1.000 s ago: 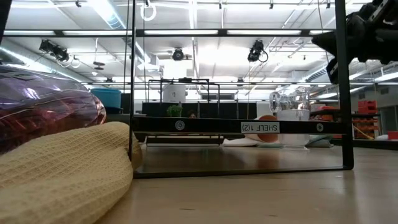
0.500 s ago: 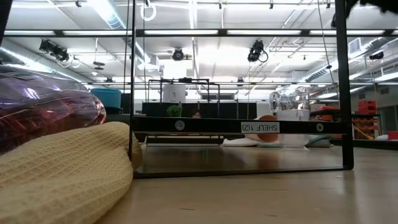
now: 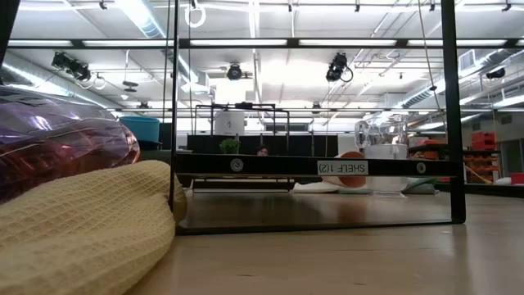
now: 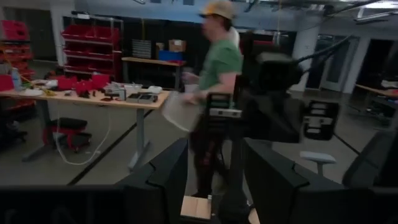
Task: Stack small to large cups/mugs on shelf
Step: Put the black cup on the shelf
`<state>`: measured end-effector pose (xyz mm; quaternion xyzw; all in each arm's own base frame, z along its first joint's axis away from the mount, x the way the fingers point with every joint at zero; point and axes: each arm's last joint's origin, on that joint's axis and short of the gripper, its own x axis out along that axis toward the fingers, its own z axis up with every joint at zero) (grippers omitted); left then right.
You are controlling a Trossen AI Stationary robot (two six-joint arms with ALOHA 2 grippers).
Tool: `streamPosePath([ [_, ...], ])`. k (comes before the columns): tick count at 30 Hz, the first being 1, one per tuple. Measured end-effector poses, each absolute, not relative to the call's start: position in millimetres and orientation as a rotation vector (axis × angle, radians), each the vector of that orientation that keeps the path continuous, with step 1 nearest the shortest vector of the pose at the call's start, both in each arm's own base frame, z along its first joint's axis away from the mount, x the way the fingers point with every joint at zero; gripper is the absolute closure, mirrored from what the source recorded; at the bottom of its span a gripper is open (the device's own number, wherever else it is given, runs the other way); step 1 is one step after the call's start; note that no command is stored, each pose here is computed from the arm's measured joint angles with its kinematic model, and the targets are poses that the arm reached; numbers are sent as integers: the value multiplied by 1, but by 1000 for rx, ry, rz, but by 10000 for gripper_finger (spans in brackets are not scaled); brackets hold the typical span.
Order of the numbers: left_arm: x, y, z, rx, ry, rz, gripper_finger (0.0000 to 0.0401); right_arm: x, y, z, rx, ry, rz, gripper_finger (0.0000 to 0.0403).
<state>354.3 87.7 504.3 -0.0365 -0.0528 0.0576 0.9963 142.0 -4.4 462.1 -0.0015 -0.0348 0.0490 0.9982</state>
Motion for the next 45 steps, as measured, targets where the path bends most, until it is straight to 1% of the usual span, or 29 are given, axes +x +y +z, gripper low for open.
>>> streamPosePath([
  [4, 344, 112, 509, -41, -118, 131, 244, 168, -4, 491, -17, -78, 178, 368],
  [9, 327, 144, 499, -8, 19, 227, 247, 191, -5, 512, -20, -99, 188, 371],
  [12, 316, 161, 486, -10, 159, 264, 245, 205, -6, 513, -17, -85, 174, 371],
  [16, 303, 177, 471, -26, 316, 316, 246, 221, -12, 508, -5, -57, 108, 373],
  [21, 284, 195, 454, -82, 510, 500, 261, 237, -24, 500, 54, -17, 17, 376],
  [24, 274, 202, 448, -110, 588, 548, 269, 243, -32, 496, 96, -2, -26, 376],
  [26, 271, 202, 444, -108, 629, 525, 272, 247, -37, 493, 113, 7, -46, 376],
  [32, 275, 187, 438, -55, 706, 309, 268, 249, -49, 490, 134, 16, -91, 376],
  [37, 283, 174, 437, -10, 718, 246, 262, 242, -57, 494, 87, 2, -126, 375],
  [45, 292, 159, 436, 0, 723, 198, 252, 232, -63, 499, 42, -16, -159, 375],
])
